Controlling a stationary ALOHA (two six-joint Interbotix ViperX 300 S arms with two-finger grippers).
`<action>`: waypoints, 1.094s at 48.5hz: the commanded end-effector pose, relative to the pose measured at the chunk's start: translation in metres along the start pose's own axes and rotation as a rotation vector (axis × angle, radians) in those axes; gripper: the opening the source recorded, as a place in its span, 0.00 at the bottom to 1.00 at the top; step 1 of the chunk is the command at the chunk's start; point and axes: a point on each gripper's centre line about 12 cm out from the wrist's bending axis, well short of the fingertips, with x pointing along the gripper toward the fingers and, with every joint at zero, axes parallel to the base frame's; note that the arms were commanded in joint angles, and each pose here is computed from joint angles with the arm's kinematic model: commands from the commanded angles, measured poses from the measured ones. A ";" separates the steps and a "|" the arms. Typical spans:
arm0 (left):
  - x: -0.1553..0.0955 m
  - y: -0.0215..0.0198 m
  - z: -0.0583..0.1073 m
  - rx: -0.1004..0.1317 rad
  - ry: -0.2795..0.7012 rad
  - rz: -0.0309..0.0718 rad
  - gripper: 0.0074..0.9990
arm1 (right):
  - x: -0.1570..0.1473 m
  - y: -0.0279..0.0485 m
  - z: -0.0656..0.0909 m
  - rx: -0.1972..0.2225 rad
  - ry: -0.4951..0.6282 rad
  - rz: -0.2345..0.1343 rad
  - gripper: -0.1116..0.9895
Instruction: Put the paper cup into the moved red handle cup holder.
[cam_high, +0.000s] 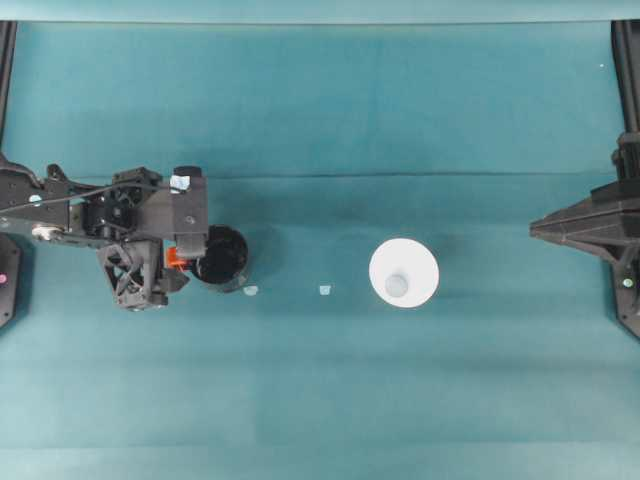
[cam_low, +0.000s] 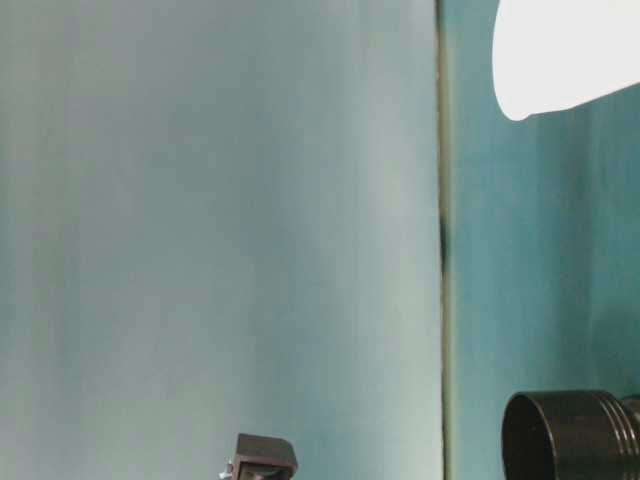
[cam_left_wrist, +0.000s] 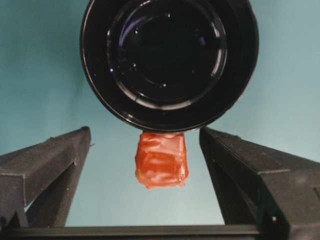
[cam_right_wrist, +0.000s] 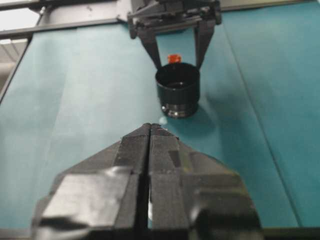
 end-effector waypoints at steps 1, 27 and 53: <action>-0.002 0.0011 0.005 -0.003 -0.017 0.002 0.95 | 0.001 0.0006 0.008 0.011 -0.018 0.001 0.00; -0.002 -0.0015 0.006 0.017 -0.003 -0.002 0.27 | 0.000 0.0006 0.007 0.011 -0.017 0.001 0.00; -0.067 0.0010 0.057 0.044 -0.074 0.006 0.27 | 0.001 0.0005 0.007 0.008 -0.015 0.000 0.00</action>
